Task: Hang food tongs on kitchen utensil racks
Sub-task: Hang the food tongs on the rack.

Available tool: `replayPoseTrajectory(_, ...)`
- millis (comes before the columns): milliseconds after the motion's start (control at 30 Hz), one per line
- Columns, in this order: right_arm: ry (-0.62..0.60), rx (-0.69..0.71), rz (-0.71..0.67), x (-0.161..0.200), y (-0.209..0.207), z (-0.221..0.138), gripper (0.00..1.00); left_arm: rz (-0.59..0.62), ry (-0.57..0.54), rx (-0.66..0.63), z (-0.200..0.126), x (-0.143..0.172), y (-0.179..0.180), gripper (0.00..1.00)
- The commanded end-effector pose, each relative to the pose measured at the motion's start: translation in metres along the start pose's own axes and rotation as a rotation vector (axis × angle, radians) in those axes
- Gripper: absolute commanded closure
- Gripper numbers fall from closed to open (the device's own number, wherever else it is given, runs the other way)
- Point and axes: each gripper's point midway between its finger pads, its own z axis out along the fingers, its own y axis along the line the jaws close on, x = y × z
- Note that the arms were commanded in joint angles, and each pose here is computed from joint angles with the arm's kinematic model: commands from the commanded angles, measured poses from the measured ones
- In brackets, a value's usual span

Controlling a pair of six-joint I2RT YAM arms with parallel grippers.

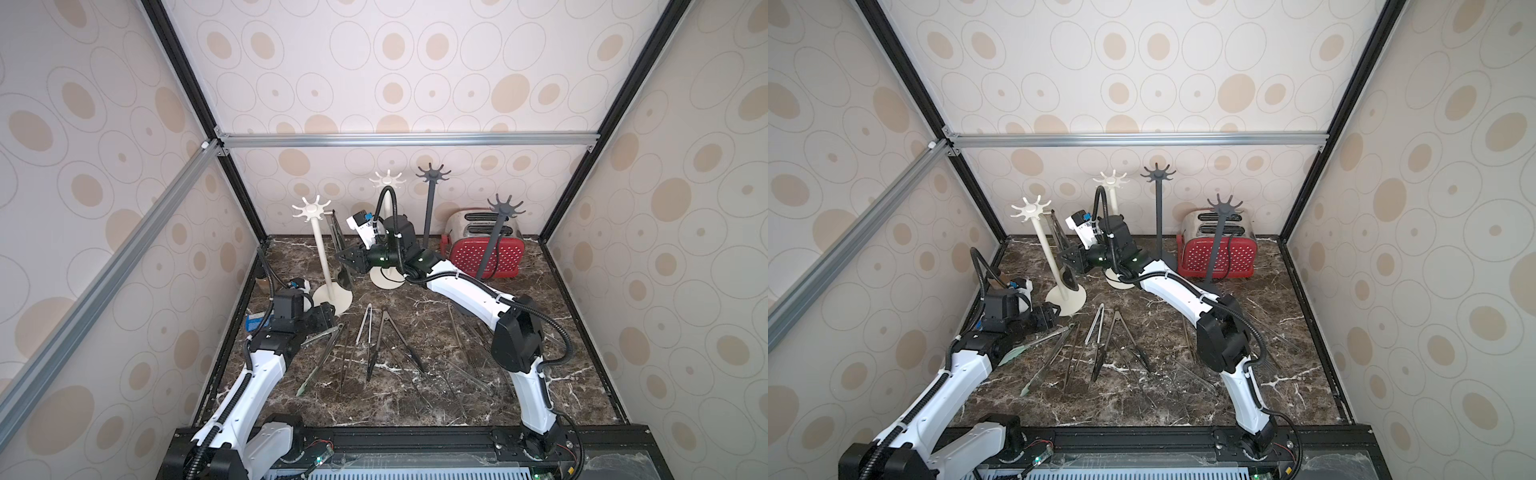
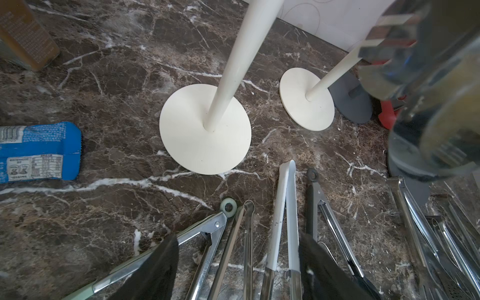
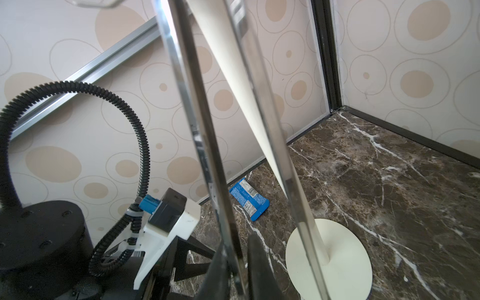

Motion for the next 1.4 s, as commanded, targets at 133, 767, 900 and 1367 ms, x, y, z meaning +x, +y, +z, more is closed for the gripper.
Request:
replayPoseTrajectory(133,0.005,-0.001,0.010,0.000,-0.003,0.003,0.79,-0.011,-0.029,-0.003,-0.003,-0.006,0.000,0.27)
replayPoseTrajectory(767,-0.008,0.016,-0.006,-0.002,0.003,-0.009,0.43,-0.046,0.043,-0.010,0.002,0.006,0.001,0.24)
replayPoseTrajectory(900,-0.006,0.035,-0.010,0.001,0.004,-0.018,0.41,-0.082,0.139,-0.031,0.004,0.022,0.004,0.26)
replayPoseTrajectory(1367,0.002,0.217,-0.034,0.034,0.003,-0.090,0.40,-0.081,0.484,-0.115,0.009,0.083,0.017,0.53)
